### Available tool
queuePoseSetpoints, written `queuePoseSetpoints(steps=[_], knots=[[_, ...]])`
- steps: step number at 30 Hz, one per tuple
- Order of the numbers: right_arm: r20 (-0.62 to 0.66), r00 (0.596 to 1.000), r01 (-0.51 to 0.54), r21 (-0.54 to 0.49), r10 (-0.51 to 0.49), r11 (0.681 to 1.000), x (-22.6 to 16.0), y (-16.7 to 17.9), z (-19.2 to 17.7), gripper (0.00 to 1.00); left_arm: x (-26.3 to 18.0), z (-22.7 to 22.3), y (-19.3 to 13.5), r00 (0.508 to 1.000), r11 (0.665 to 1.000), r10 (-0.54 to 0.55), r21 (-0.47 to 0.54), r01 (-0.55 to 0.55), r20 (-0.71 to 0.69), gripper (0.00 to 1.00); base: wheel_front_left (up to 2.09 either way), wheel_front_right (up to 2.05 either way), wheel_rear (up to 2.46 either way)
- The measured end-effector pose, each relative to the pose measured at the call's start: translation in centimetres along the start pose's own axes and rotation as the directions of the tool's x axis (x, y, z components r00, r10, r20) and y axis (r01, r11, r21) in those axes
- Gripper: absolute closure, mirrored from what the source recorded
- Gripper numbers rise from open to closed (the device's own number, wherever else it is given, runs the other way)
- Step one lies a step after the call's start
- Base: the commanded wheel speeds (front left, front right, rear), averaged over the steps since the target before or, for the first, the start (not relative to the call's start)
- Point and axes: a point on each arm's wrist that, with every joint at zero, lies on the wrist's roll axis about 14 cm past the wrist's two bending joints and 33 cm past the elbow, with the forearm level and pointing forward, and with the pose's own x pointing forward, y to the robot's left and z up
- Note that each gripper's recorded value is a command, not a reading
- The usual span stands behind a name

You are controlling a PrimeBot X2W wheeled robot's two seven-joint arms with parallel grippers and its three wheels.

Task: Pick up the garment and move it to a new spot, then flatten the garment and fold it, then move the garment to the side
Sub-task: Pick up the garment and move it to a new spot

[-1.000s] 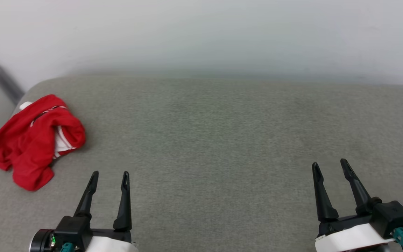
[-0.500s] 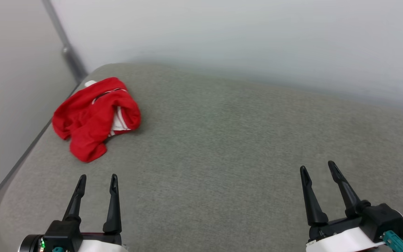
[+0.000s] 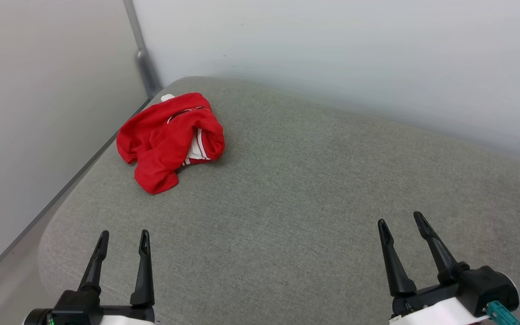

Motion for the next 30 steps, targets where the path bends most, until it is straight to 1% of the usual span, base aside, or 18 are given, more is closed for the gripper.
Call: queuePoseSetpoints(steps=[7, 10, 12, 15, 20, 23, 25, 28, 30], knots=[[-0.004, 1.000, -0.006, 0.004, 0.006, 1.000, 0.1, 0.2, -0.2, 0.00, -0.1, -0.3, 0.1, 1.000, 1.000, -0.001, -0.002, 0.001, -0.011, 0.00, 0.00, 0.00, 0.00], [-0.007, 1.000, 0.002, 0.006, -0.002, 1.000, 0.0, -0.1, -0.3, 0.00, -0.1, -0.8, 0.1, 1.000, 1.000, -0.001, -0.028, 0.000, -0.027, 0.00, 0.00, 0.00, 0.00], [-0.012, 1.000, 0.007, 0.009, -0.007, 1.000, -0.1, -0.3, -0.5, 0.00, -0.2, -1.9, 0.0, 0.998, 0.998, -0.002, -0.069, -0.002, -0.059, 0.00, 0.00, 0.00, 0.00], [-0.018, 1.000, 0.012, 0.007, -0.011, 1.000, 0.0, -0.5, -0.8, 0.00, 0.4, -2.2, 0.1, 0.998, 0.998, -0.003, -0.065, -0.001, -0.068, 0.00, 0.00, 0.00, 0.00], [-0.013, 1.000, 0.025, -0.023, -0.026, 0.999, 0.5, -1.6, -1.0, 0.00, 3.2, -1.9, -0.2, 0.999, 0.998, -0.018, -0.057, 0.015, -0.048, 0.00, 0.00, 0.00, 0.00], [-0.013, 0.999, 0.040, -0.040, -0.040, 0.998, 0.9, -2.5, -1.4, 0.00, 5.0, -3.0, -1.3, 0.994, 0.996, -0.079, -0.039, 0.076, -0.079, 0.00, 0.00, 0.00, 0.00], [-0.013, 0.999, 0.047, -0.053, -0.048, 0.997, 1.3, -3.2, -1.7, 0.00, 7.1, -3.1, -1.5, 0.990, 0.993, -0.115, -0.030, 0.112, -0.079, 0.00, 0.00, 0.00, 0.00], [-0.017, 0.997, 0.074, -0.059, -0.075, 0.996, 1.6, -4.7, -2.3, 0.00, 10.1, -4.8, -1.4, 0.975, 0.984, -0.177, 0.010, 0.180, -0.137, 0.00, 0.00, 0.00, 0.00], [-0.027, 0.995, 0.095, -0.062, -0.097, 0.994, 1.6, -5.9, -3.0, 0.00, 12.0, -6.7, -1.3, 0.952, 0.974, -0.211, 0.028, 0.223, -0.221, 0.00, 0.00, 0.00, 0.00]])
